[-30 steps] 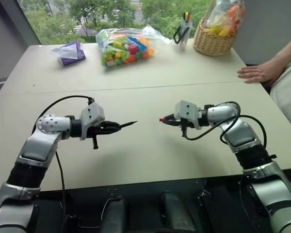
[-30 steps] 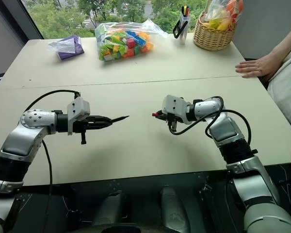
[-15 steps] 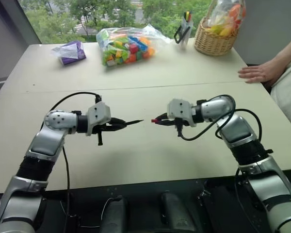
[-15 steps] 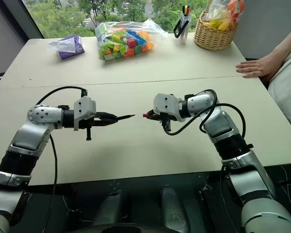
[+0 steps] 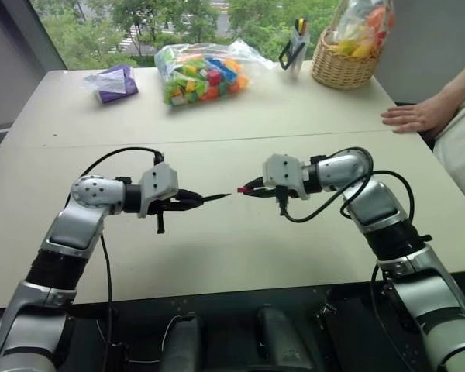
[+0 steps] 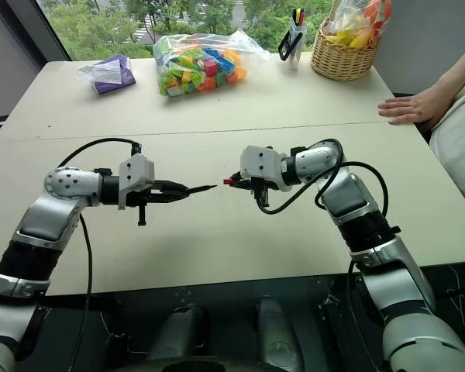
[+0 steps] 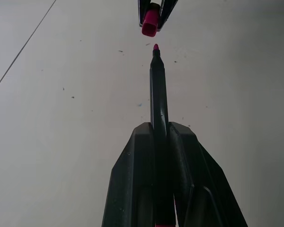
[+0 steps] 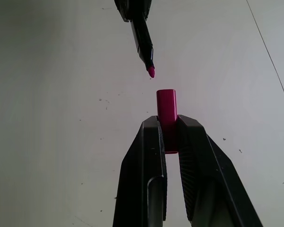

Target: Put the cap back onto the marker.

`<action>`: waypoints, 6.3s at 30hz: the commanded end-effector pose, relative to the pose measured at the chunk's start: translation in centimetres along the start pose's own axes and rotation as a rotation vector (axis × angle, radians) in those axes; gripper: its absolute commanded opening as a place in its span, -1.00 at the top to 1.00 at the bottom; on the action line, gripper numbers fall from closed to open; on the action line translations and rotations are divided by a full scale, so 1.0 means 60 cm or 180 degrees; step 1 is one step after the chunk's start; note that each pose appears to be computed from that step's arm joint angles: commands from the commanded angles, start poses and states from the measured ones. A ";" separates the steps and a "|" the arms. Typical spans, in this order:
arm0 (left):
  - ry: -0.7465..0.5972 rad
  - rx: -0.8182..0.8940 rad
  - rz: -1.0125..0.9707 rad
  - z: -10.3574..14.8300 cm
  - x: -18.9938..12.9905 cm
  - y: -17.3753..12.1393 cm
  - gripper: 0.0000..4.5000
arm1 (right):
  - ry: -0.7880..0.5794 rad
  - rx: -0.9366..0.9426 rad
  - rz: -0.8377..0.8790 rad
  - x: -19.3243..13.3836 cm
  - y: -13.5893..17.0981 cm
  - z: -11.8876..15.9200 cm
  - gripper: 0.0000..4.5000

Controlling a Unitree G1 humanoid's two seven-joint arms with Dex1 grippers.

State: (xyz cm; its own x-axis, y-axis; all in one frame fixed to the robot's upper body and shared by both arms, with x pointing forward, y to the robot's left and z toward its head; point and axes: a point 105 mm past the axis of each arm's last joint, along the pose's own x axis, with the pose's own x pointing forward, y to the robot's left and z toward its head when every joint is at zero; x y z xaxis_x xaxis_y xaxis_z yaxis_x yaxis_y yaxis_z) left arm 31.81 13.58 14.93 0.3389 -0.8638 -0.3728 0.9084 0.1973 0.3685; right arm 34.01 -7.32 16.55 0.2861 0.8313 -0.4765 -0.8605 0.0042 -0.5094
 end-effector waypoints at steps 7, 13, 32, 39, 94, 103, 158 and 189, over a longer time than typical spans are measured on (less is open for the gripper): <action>-0.0128 0.0097 -0.0003 0.022 0.001 -0.001 1.00 | -0.0077 -0.0221 0.0053 0.003 0.003 0.028 0.98; -0.0131 0.0087 -0.0015 0.024 0.003 -0.004 1.00 | -0.0112 -0.0228 0.0077 0.008 0.006 0.034 0.98; -0.0115 0.0109 -0.0049 0.025 0.009 -0.010 1.00 | -0.0156 -0.0336 0.0189 0.022 0.021 0.050 0.98; -0.0083 0.0173 -0.0056 0.024 0.014 -0.010 1.00 | -0.0127 -0.0347 0.0174 0.040 0.021 0.052 0.98; -0.0276 0.0472 -0.0096 0.058 0.032 0.006 1.00 | 0.0086 -0.1057 0.0625 0.086 0.049 0.077 0.98; -0.0153 0.0449 -0.0106 0.050 0.030 0.002 1.00 | 0.0401 -0.1194 0.0630 0.085 0.043 0.045 0.98; 0.0123 -0.0747 0.2064 -0.027 -0.096 0.034 1.00 | 0.0259 -0.0002 -0.0338 -0.014 0.008 0.006 -0.97; 0.0852 -0.2324 0.3772 -0.168 -0.170 -0.013 1.00 | 0.0084 0.0421 -0.0811 -0.059 -0.011 0.012 -0.97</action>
State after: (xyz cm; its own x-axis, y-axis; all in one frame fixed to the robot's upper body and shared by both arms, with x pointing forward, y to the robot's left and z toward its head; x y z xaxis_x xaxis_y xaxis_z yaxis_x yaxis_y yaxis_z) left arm 29.71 26.90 9.17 0.9285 0.0713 -0.3645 -0.0528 0.9968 0.0603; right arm 33.52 -9.60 17.44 0.4838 0.7739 -0.4086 -0.8374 0.2738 -0.4731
